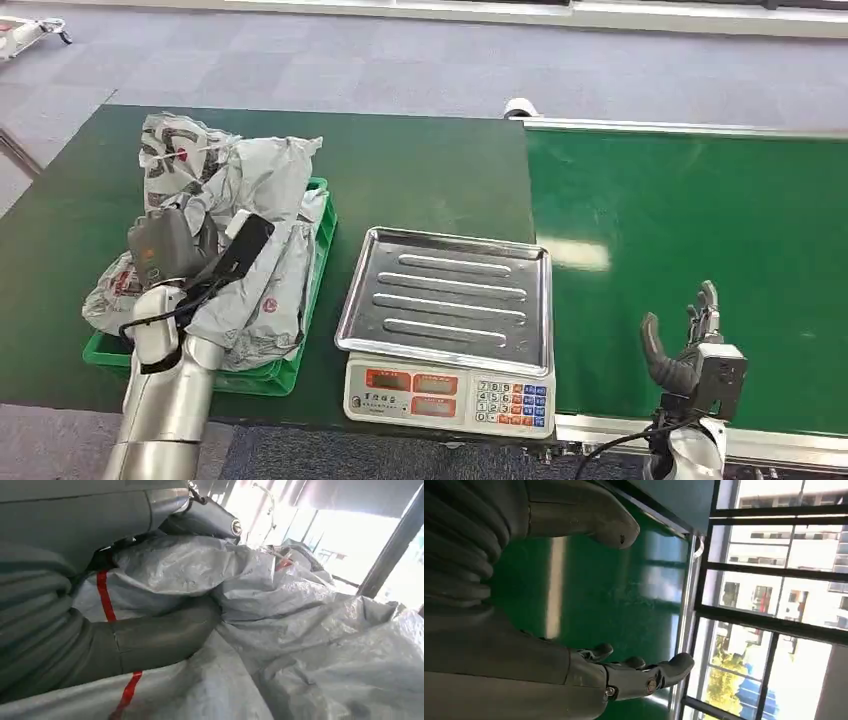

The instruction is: Moved the parcel from conveyor to table for the left to box.

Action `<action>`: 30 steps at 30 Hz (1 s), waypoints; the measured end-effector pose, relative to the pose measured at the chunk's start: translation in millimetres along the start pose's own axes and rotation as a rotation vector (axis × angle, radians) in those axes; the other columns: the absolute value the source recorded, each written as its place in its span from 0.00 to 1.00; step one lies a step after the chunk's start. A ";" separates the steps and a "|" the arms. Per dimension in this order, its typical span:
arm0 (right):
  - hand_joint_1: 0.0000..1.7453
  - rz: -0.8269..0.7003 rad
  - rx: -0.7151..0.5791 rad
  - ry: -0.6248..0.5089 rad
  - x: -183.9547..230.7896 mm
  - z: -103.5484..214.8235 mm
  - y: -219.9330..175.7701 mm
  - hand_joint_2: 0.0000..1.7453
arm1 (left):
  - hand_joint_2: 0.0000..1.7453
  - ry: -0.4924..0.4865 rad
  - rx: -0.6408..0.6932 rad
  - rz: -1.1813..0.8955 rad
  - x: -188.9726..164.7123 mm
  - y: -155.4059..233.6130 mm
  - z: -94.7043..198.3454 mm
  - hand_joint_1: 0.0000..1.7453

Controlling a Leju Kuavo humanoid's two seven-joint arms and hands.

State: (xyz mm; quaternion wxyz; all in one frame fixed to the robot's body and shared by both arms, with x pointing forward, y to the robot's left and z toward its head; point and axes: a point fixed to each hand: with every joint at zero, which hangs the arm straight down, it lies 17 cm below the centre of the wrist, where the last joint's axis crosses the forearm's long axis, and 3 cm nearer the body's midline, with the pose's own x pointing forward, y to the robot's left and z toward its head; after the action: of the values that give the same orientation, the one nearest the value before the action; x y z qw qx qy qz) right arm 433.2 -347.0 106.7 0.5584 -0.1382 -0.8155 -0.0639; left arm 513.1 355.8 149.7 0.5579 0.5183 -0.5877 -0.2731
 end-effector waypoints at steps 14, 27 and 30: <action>0.00 -0.006 0.009 0.007 -2.5 -1.0 2.3 1.00 | 1.00 0.034 -0.336 -0.031 -25.7 -74.2 25.1 0.00; 0.00 -0.009 -0.003 0.016 -5.6 -2.3 1.3 1.00 | 0.00 -0.033 -0.125 0.196 -2.3 -44.2 9.7 0.00; 0.00 -0.008 -0.019 0.023 -7.9 0.1 -2.4 1.00 | 0.00 -0.118 0.074 0.469 21.5 1.2 5.8 0.00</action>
State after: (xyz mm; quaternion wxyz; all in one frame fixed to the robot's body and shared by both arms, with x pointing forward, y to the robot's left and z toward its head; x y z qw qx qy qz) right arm 435.1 -350.5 99.5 0.5662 -0.1397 -0.8088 -0.0754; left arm 510.7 335.0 157.4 0.5515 0.3712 -0.7330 -0.1441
